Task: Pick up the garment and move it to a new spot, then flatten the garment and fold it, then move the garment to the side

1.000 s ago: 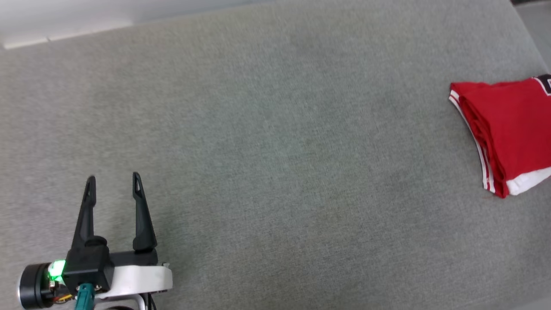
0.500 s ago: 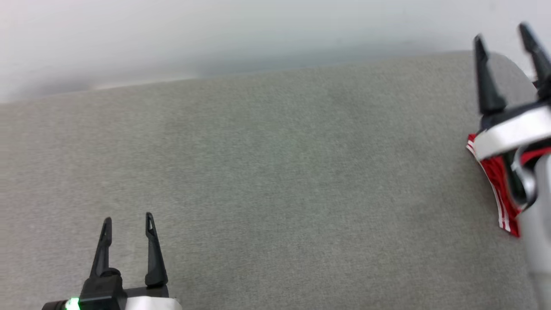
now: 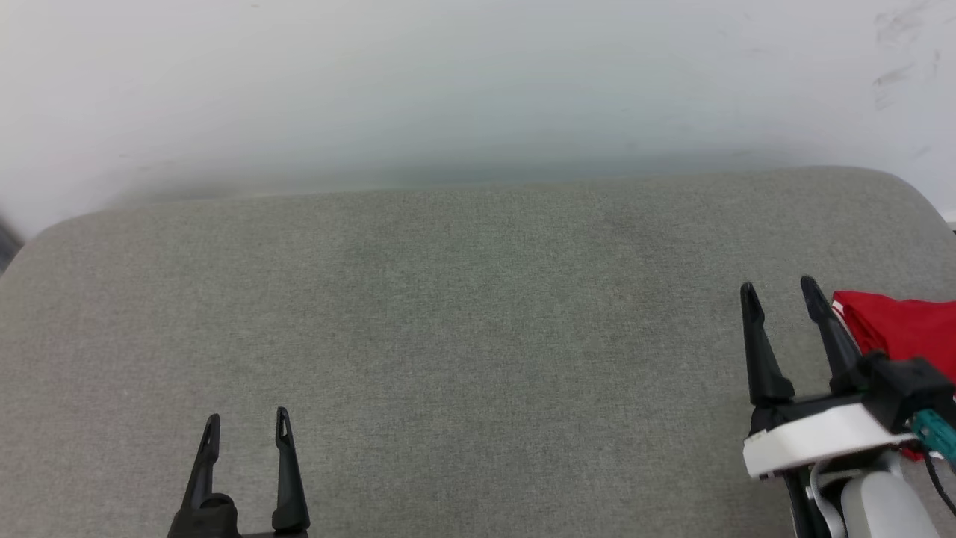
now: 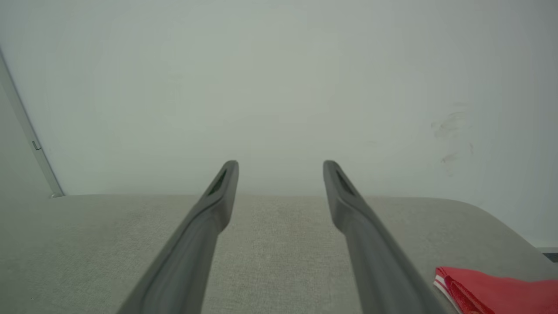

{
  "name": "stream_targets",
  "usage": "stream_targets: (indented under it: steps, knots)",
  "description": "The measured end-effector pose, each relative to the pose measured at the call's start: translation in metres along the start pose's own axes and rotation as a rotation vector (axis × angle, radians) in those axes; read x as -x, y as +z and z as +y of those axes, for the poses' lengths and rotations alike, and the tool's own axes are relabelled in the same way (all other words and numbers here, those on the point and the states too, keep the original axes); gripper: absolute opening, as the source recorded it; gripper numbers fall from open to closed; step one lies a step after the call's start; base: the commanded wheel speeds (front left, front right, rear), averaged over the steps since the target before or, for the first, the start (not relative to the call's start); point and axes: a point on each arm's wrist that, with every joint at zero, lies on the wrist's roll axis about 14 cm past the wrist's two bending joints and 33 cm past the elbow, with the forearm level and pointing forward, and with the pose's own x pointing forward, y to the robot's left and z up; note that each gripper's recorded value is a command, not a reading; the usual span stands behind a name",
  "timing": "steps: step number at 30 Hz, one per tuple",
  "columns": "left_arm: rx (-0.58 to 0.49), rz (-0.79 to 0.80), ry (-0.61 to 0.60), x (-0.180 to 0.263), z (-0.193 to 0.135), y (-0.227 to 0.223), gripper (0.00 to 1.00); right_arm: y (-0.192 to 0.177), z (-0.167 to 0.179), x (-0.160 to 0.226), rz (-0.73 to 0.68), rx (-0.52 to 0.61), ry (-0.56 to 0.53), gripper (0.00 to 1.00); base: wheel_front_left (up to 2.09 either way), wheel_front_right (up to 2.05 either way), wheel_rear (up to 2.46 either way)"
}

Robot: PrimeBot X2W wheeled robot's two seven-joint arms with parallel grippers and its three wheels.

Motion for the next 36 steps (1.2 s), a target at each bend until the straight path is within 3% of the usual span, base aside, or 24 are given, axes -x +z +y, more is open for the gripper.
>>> stream_targets:
  steps: [13,29,30,36]
  knots:
    - [0.026,-0.002,-0.011,0.014,0.002,0.003,1.00,-0.022,0.000,0.059,0.079,-0.042,-0.054,1.00,0.00,0.00,0.00]
    - [0.037,0.002,-0.015,0.018,0.007,0.001,1.00,-0.028,0.000,0.076,0.102,-0.092,-0.075,1.00,0.00,0.00,0.00]
    - [0.037,0.004,-0.019,0.018,0.007,0.001,0.00,-0.029,0.000,0.076,0.105,-0.093,-0.075,0.00,0.00,0.00,0.00]
    - [0.059,0.057,-0.018,0.022,0.005,-0.014,0.00,-0.045,-0.001,0.083,0.162,-0.115,-0.088,0.00,0.00,0.00,0.00]
